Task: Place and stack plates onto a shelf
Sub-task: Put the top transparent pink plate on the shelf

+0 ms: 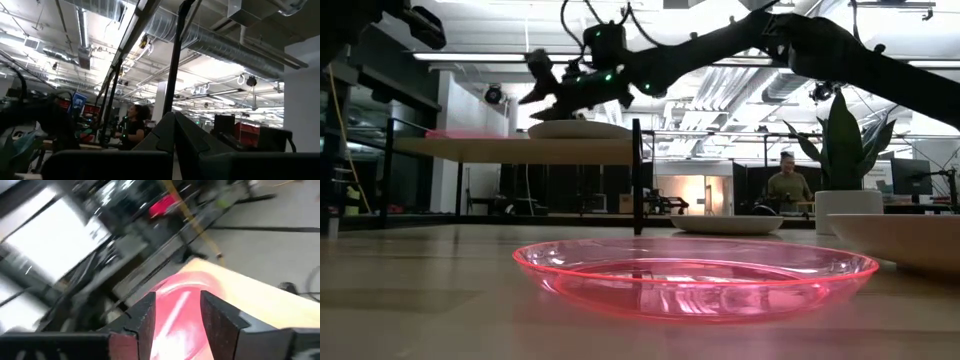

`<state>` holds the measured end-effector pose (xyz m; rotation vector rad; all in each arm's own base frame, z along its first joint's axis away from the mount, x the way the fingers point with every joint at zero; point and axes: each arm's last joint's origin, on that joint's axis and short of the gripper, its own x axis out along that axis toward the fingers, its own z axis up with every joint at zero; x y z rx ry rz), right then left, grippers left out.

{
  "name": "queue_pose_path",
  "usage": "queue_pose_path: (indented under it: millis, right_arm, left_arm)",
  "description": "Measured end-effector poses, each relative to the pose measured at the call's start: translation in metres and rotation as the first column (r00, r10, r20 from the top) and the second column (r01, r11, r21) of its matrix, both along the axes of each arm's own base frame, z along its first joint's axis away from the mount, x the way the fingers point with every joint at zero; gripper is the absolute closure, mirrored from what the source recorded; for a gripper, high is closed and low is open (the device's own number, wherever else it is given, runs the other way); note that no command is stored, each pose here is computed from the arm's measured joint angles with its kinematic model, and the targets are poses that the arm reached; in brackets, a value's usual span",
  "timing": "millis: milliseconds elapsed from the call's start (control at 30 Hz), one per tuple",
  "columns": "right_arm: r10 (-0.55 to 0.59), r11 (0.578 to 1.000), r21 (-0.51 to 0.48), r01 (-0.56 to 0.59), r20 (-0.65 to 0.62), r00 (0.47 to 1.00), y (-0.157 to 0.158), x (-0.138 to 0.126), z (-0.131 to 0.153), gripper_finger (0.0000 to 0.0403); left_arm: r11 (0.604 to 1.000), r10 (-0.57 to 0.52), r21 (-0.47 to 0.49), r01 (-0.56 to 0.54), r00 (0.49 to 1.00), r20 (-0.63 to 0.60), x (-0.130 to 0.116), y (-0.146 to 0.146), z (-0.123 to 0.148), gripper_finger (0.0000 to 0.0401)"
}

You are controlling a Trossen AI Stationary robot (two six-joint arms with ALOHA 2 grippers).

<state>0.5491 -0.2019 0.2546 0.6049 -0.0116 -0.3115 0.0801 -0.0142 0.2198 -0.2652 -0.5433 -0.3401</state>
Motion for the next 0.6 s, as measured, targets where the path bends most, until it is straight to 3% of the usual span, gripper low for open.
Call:
queue_pose_path:
  millis: [133,300,433,600]
  right_arm:
    - [0.060,0.996,-0.060,-0.063,-0.057,0.997,-0.002,-0.017,0.036,0.0265]
    - [-0.009,0.972,-0.224,-0.067,-0.319,0.948,0.015,-0.050,0.081,0.0265]
    - [-0.100,0.942,-0.321,-0.096,-0.542,0.834,0.045,-0.087,0.116,0.0265]
    - [-0.177,0.927,-0.343,-0.153,-0.757,0.629,0.092,-0.126,0.126,0.0265]
  left_arm:
    - [1.000,-0.001,0.000,0.001,1.000,-0.017,0.001,0.000,-0.001,0.0400]
    - [1.000,0.000,0.002,0.000,0.999,-0.041,0.002,0.000,-0.003,0.0400]
    - [1.000,0.001,0.003,-0.001,0.998,-0.062,0.003,0.000,-0.005,0.0400]
    - [1.000,0.026,0.002,-0.025,0.996,-0.080,0.004,0.000,-0.007,0.0400]
